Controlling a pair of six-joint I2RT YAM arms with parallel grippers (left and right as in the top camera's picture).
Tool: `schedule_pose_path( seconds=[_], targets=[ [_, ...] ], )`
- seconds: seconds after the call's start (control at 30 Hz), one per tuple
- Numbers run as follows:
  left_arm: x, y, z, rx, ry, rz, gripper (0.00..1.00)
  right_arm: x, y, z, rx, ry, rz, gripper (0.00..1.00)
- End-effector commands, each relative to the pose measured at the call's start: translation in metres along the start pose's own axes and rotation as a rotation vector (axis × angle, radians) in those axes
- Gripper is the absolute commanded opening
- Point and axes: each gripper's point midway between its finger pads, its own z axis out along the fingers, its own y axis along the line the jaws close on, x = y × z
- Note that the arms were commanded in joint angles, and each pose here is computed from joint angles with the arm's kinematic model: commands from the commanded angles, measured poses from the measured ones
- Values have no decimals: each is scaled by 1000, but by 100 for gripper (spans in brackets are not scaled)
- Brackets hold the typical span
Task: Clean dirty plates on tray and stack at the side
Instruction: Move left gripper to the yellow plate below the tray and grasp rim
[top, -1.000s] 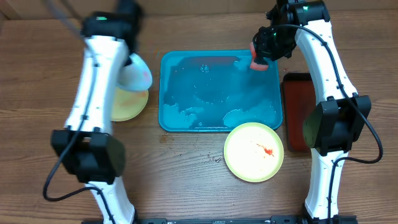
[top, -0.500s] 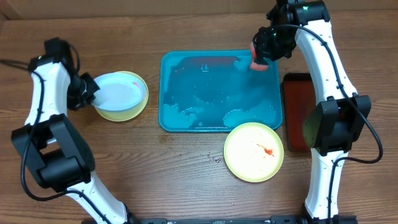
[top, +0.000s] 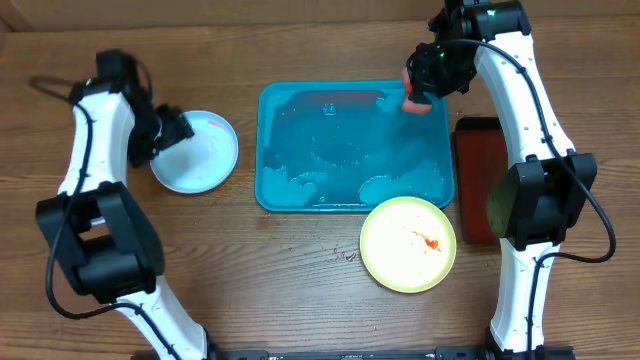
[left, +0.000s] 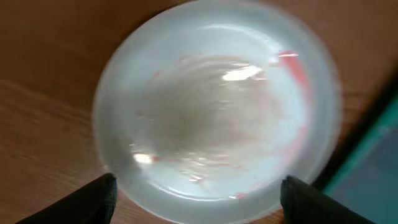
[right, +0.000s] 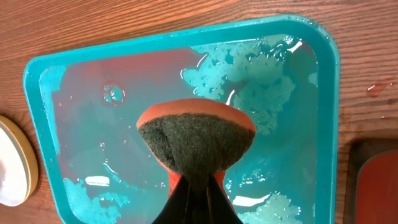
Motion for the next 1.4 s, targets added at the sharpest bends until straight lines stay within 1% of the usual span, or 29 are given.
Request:
schedule_pose_path(
  seconds=[0.0, 0.03, 0.1, 0.17, 0.3, 0.37, 0.43, 0.53, 0.63, 0.7, 0.8, 0.97, 1.13, 1.27, 1.37],
  targets=[
    [1, -89, -42, 230, -58, 359, 85, -6, 8, -19, -14, -46, -14, 4],
    [11, -113, -47, 311, -53, 453, 84, -6, 8, -19, -14, -45, -14, 4],
    [32, -152, -54, 439, -41, 596, 83, -6, 8, -19, -14, -45, -13, 4],
    [53, -181, -53, 501, -28, 733, 83, -6, 8, -19, -14, -45, -13, 4],
    [96, -225, -39, 532, 6, 964, 85, -5, 7, -19, -13, -42, -13, 4],
    [125, -248, -24, 548, 40, 1085, 84, -5, 7, -19, -12, -41, -13, 4],
    [150, -265, -10, 558, 79, 1164, 84, -5, 7, -19, -12, -41, -13, 4],
    [180, -281, 9, 571, 135, 1235, 81, -4, 7, -19, -11, -39, -12, 4],
    [214, -296, 15, 646, 187, 1330, 80, -4, 7, -19, -11, -38, -12, 4],
    [229, -302, 12, 681, 194, 1395, 80, -4, 7, -19, -11, -39, -12, 4],
    [241, -307, 11, 692, 192, 1463, 83, -4, 7, -19, -11, -39, -12, 4],
    [259, -308, 19, 688, 233, 1497, 82, -4, 7, -19, -11, -40, -12, 4],
    [279, -300, 18, 708, 285, 1605, 83, -5, 8, -19, -12, -44, -13, 4],
    [292, -295, 17, 708, 321, 1665, 81, -5, 7, -19, -12, -44, -13, 4],
    [295, -294, 23, 674, 326, 1685, 77, -5, 7, -19, -12, -42, -13, 4]
  ],
)
